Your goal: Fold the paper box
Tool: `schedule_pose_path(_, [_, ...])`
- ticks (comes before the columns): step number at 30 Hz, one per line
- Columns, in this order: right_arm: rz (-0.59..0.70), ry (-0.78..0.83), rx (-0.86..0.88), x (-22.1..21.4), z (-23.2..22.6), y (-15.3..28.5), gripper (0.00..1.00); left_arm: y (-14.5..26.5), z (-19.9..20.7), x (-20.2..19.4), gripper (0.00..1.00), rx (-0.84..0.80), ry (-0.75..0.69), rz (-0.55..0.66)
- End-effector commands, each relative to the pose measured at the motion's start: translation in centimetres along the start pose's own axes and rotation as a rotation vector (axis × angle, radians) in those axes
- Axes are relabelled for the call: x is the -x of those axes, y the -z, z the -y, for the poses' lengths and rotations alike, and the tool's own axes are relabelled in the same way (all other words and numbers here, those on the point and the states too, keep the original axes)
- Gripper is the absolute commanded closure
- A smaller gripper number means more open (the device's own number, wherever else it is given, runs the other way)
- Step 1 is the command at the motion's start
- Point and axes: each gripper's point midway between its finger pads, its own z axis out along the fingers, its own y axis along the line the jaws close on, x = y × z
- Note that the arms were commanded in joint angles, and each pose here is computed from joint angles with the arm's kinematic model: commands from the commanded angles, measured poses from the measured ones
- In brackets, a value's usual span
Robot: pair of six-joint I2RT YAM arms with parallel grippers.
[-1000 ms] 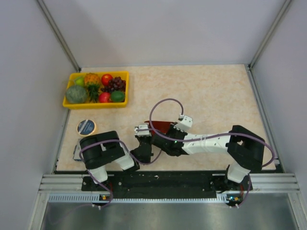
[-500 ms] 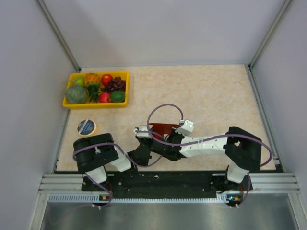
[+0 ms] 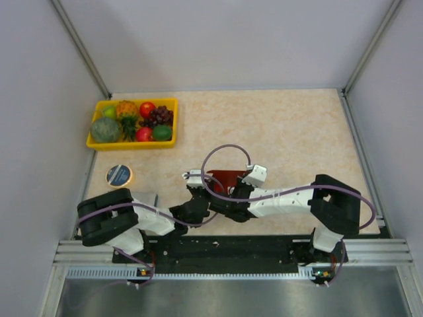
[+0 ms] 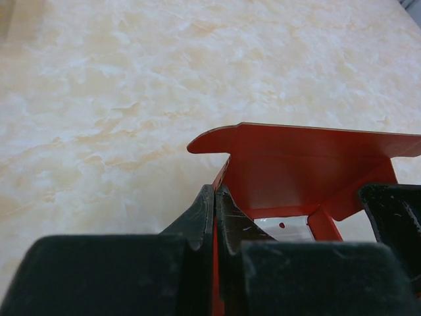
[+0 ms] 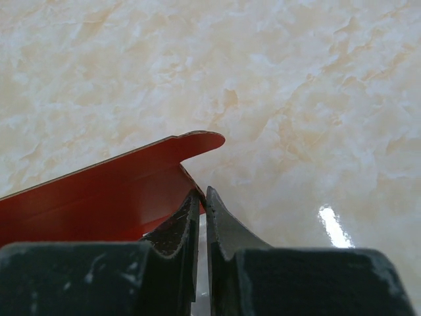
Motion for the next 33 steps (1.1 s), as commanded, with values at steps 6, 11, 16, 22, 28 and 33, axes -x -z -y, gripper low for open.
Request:
schedule_pose_path(6, [-0.123, 0.095, 0.33, -1.4, -2.3, 2.0, 0.8, -0.1, 1.0, 2.1, 1.0, -0.044, 0.035, 0.085])
schedule_pose_path(11, [-0.23, 0.252, 0.47, -2.6, -1.8, 3.7, 0.55, -0.2, 0.5, 1.7, 1.0, -0.041, -0.034, 0.081])
schedule_pose_path(16, [-0.363, 0.373, 0.609, -1.6, 0.6, 6.9, 0.4, -0.2, 0.7, 1.8, 1.0, -0.052, -0.092, 0.085])
schedule_pose_path(22, [-0.416, 0.445, 0.892, 3.9, 2.2, 7.3, 0.39, 0.5, 1.5, 2.2, 1.0, -0.158, -0.17, 0.097])
schedule_pose_path(28, [-0.274, 0.411, 1.005, 8.9, 1.0, 3.0, 0.32, 2.1, 1.0, 1.7, 1.0, -0.267, -0.279, 0.08])
schedule_pose_path(33, [-0.387, 0.628, 1.073, 5.2, -0.5, -0.2, 0.4, 2.9, 0.3, 1.1, 1.0, -0.354, -0.372, 0.065])
